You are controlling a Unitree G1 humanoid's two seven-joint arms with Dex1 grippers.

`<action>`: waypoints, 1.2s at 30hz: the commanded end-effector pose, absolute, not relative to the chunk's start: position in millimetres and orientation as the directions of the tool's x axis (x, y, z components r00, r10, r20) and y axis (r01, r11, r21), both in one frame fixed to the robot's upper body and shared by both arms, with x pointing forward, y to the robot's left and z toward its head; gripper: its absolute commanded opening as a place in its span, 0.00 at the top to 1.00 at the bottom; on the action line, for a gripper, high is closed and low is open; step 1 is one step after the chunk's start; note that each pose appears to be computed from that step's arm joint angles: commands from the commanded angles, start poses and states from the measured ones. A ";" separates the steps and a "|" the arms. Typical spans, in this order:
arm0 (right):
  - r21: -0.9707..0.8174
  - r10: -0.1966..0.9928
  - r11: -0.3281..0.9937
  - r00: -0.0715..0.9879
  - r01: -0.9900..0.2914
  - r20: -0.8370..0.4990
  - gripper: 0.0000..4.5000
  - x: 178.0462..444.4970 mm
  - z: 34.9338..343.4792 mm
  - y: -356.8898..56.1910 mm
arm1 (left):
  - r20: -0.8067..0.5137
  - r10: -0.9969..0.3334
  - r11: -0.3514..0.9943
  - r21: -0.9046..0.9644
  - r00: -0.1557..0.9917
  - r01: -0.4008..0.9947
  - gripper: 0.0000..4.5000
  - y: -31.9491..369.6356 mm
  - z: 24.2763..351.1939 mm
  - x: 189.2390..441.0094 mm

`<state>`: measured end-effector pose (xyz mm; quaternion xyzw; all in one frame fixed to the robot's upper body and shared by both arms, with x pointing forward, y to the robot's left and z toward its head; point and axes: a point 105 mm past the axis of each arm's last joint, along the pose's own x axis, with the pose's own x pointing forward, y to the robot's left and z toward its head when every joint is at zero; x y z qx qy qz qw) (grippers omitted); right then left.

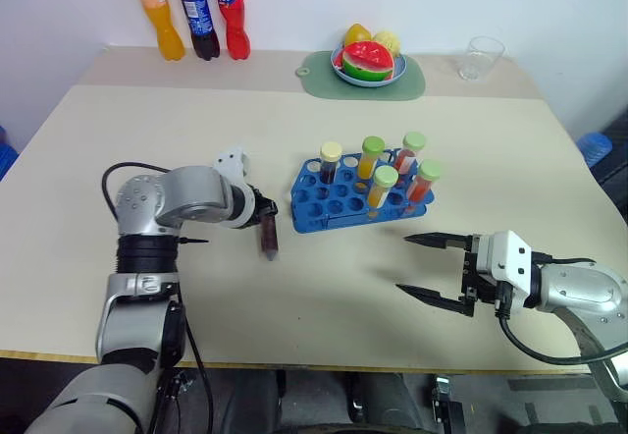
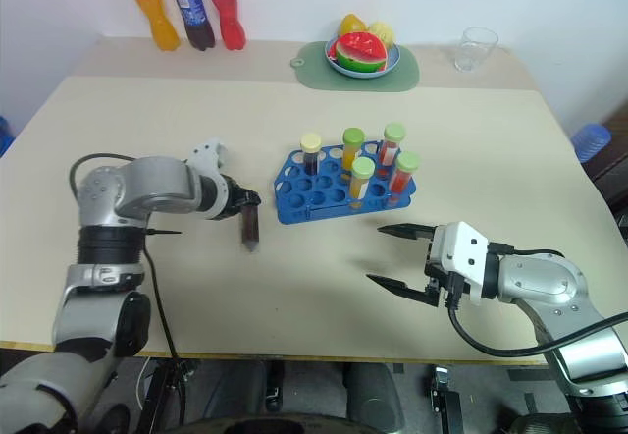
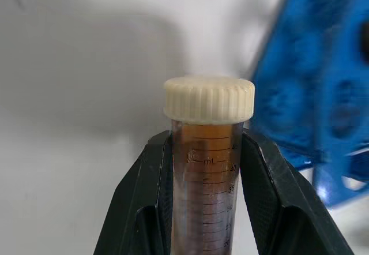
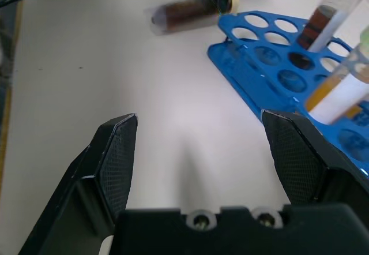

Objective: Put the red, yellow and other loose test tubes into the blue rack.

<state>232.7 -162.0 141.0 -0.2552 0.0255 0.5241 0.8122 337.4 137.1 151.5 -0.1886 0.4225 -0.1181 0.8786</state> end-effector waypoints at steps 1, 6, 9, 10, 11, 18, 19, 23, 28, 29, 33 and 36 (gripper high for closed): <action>-0.417 0.842 0.347 0.475 -0.840 -0.256 0.15 236.9 148.1 -157.8 | -0.442 -0.567 0.792 -0.524 0.696 0.313 0.65 145.3 208.5 327.8; -0.423 0.831 0.388 0.509 -0.819 -0.225 0.15 244.4 146.3 -157.2 | -0.005 -0.811 0.514 -0.483 0.586 0.708 0.65 127.8 266.1 312.6; -0.426 0.819 0.424 0.539 -0.800 -0.197 0.15 248.6 147.2 -157.1 | 0.149 -0.862 0.417 -0.337 0.485 0.844 0.65 121.2 273.3 312.2; -0.426 0.813 0.441 0.552 -0.790 -0.184 0.15 249.9 148.0 -157.2 | 0.184 -0.880 0.387 -0.260 0.439 0.885 0.65 117.9 272.6 310.6; -0.429 0.806 0.455 0.566 -0.780 -0.175 0.15 251.0 148.5 -157.6 | 0.229 -0.898 0.340 -0.184 0.376 0.923 0.65 114.5 271.4 307.1; -0.446 0.729 0.567 0.674 -0.692 -0.119 0.15 260.0 141.9 -161.7 | 0.249 -0.953 0.200 0.082 0.174 0.976 0.65 86.1 228.1 323.6; -0.441 0.711 0.592 0.695 -0.674 -0.107 0.15 259.7 141.0 -163.3 | 0.268 -0.950 0.191 0.086 0.162 0.978 0.65 79.6 228.1 326.8; -0.425 0.649 0.654 0.753 -0.626 -0.110 0.15 250.9 132.9 -171.9 | 0.271 -0.954 0.172 0.134 0.130 0.976 0.65 56.7 223.3 339.3; -0.381 0.591 0.706 0.793 -0.597 -0.146 0.15 232.6 122.0 -182.0 | 0.262 -0.954 0.189 0.156 0.144 0.970 0.65 36.8 207.8 352.4; -0.374 0.584 0.713 0.797 -0.593 -0.151 0.15 229.7 121.2 -182.9 | 0.252 -0.957 0.189 0.164 0.144 0.968 0.65 34.1 204.0 353.4; -0.352 0.565 0.733 0.809 -0.582 -0.162 0.15 221.0 120.0 -185.6 | 0.220 -0.968 0.157 0.143 0.123 0.977 0.65 30.5 189.2 352.5; -0.351 0.554 0.739 0.815 -0.575 -0.169 0.15 217.1 119.6 -186.9 | 0.188 -0.975 0.147 0.142 0.119 0.979 0.65 29.7 180.1 352.0</action>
